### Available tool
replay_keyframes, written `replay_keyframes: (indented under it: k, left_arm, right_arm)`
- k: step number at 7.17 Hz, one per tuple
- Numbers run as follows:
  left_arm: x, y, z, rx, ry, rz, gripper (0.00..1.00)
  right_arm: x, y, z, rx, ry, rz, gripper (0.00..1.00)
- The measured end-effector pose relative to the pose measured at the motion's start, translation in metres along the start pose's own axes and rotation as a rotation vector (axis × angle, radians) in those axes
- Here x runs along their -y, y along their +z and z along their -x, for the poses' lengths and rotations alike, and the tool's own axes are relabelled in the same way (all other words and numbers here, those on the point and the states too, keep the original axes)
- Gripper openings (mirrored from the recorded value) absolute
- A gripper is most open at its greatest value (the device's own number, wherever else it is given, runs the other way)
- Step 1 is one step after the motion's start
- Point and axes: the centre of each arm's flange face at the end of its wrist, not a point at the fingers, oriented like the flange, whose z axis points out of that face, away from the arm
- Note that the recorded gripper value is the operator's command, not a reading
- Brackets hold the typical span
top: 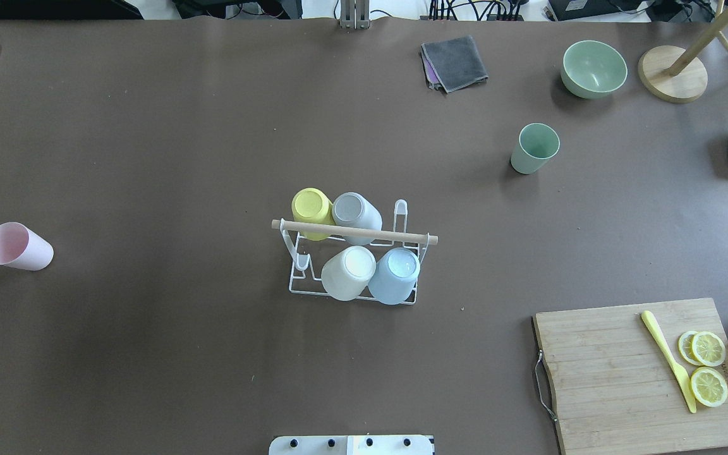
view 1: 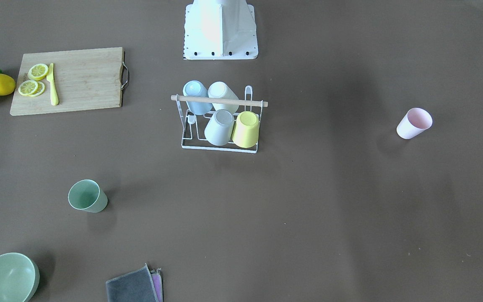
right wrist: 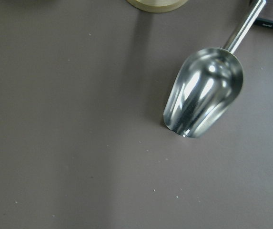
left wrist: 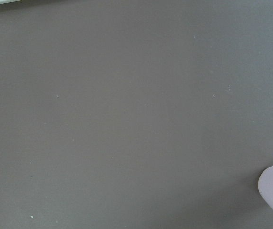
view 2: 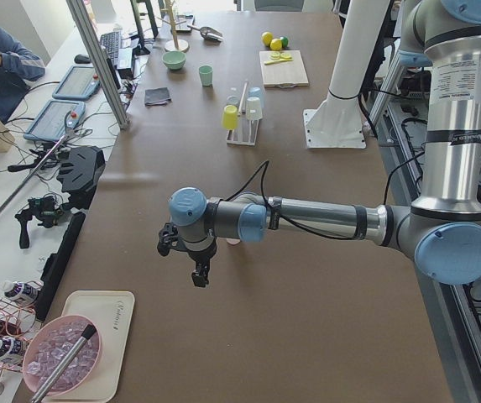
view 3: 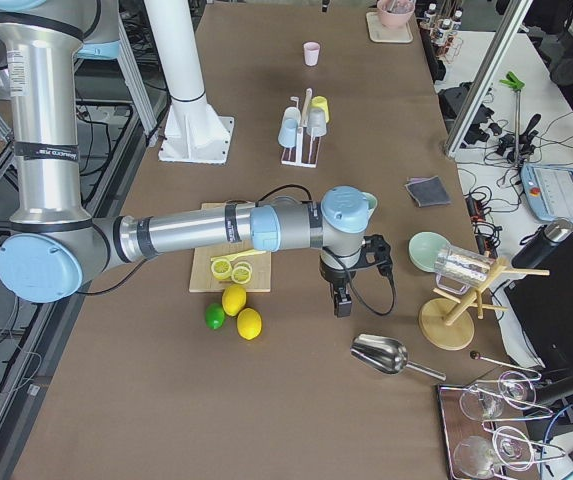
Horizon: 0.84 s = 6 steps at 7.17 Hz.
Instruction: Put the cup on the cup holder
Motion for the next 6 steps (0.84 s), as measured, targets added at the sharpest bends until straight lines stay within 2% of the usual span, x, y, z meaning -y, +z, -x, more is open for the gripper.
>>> replay_keyframes:
  k: [2, 4, 6]
  left_arm:
    - [0.024, 0.012, -0.020, 0.011, 0.039, 0.027, 0.98]
    - [0.052, 0.011, -0.038, 0.049, 0.076, 0.031, 0.98]
    - [0.085, 0.027, -0.091, 0.077, 0.096, 0.138, 0.98]
  right_arm:
    - [0.044, 0.009, 0.088, 0.035, -0.068, 0.003, 1.00]
    - [0.079, 0.021, 0.179, 0.070, -0.085, 0.012, 1.00]
    - [0.123, 0.027, 0.238, 0.095, -0.084, 0.020, 1.00]
